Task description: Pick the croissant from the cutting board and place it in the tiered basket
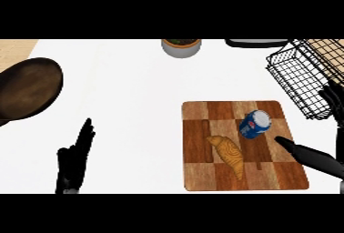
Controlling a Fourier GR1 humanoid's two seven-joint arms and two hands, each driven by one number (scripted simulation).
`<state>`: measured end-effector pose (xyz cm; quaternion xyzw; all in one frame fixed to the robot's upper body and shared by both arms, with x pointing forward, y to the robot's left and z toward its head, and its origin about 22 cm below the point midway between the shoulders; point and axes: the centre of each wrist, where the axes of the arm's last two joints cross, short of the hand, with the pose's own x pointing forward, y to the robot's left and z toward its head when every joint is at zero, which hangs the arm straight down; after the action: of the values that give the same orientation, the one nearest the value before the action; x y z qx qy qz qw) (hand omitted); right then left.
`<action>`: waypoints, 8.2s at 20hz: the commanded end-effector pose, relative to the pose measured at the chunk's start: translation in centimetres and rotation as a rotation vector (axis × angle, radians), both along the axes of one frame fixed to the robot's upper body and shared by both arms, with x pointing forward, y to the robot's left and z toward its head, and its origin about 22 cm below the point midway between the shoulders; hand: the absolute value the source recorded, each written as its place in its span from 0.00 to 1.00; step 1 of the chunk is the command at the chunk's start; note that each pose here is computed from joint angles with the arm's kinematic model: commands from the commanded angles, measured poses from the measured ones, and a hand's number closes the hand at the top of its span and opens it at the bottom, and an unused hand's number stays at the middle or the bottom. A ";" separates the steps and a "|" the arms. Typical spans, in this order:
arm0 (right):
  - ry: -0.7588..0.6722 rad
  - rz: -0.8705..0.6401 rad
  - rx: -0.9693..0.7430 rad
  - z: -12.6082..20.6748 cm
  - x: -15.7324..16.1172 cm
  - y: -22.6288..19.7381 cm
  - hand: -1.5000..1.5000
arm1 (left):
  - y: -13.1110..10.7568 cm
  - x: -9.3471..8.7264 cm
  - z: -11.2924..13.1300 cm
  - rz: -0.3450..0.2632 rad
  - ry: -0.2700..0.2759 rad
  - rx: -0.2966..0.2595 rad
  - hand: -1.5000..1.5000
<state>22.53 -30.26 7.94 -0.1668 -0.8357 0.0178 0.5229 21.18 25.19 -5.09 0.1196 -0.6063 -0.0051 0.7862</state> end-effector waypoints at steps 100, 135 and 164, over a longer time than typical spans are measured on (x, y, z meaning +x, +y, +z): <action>1.082 -0.565 -0.913 -7.9 2.3 6.5 1.00 | 0.6 -0.5 -0.4 0.052 0.015 0.013 0.50; 0.668 -1.197 -0.435 22.4 6.1 -7.3 1.00 | -0.1 0.3 -0.1 -0.006 -0.012 0.025 0.50; 0.723 -1.015 -0.116 10.2 17.1 -13.4 0.00 | -0.7 2.0 -0.1 -0.013 0.009 0.001 0.50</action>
<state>39.33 -43.60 19.32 -0.6007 -0.3908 -0.0782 0.6931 22.22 24.39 -5.60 0.1133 -0.6070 -0.0131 0.7865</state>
